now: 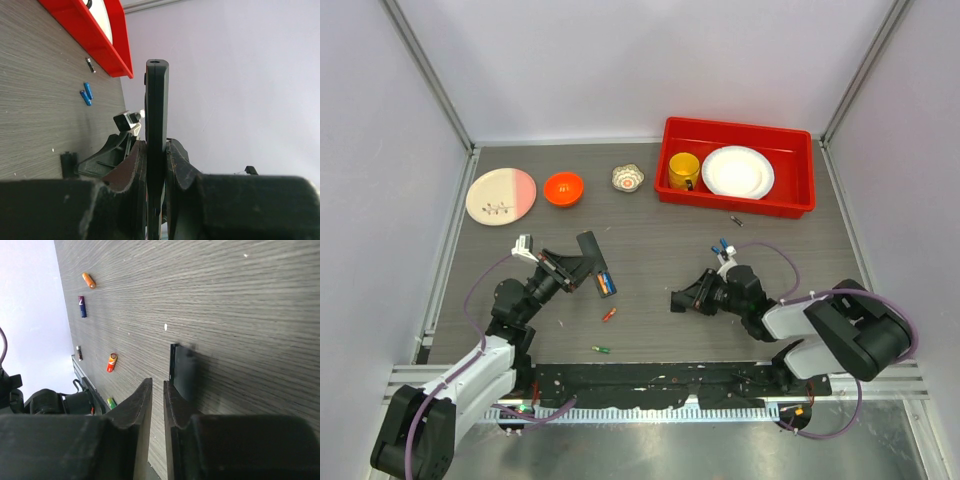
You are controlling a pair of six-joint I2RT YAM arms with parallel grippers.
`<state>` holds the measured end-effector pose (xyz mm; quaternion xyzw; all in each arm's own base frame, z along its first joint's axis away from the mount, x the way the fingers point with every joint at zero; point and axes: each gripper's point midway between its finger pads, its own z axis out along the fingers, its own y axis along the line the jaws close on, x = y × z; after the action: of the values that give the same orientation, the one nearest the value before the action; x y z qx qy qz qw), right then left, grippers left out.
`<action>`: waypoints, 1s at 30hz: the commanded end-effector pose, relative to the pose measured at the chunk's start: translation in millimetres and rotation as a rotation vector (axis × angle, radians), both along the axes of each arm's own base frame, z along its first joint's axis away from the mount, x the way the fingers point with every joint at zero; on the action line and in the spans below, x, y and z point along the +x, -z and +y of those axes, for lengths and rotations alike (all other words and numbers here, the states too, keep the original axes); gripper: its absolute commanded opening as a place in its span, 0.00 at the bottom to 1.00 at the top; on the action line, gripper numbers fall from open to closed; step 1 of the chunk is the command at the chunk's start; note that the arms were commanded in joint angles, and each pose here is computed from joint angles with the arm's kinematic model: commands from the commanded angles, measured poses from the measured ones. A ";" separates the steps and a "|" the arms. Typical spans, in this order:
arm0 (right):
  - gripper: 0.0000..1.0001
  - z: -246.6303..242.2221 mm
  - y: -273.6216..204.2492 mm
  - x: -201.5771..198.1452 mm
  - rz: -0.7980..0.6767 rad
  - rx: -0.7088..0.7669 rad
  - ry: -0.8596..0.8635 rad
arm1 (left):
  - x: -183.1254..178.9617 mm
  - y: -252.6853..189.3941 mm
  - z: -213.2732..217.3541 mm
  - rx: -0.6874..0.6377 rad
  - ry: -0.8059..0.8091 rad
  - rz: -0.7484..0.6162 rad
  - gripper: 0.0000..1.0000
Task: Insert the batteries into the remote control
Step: Adjust the battery cover at the center of the board, then turn over the battery cover at the center of the board.
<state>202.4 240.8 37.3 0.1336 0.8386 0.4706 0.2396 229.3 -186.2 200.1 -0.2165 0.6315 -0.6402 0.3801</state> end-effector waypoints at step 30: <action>0.64 -1.1 -25.4 11.1 -0.159 -0.859 -0.125 | -2.4 -5.1 -0.4 0.005 0.002 -0.047 0.00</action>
<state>202.5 251.3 58.5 -0.0578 0.9424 0.1694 0.2826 230.4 -185.5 198.3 -0.2191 0.6326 -0.6373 0.3816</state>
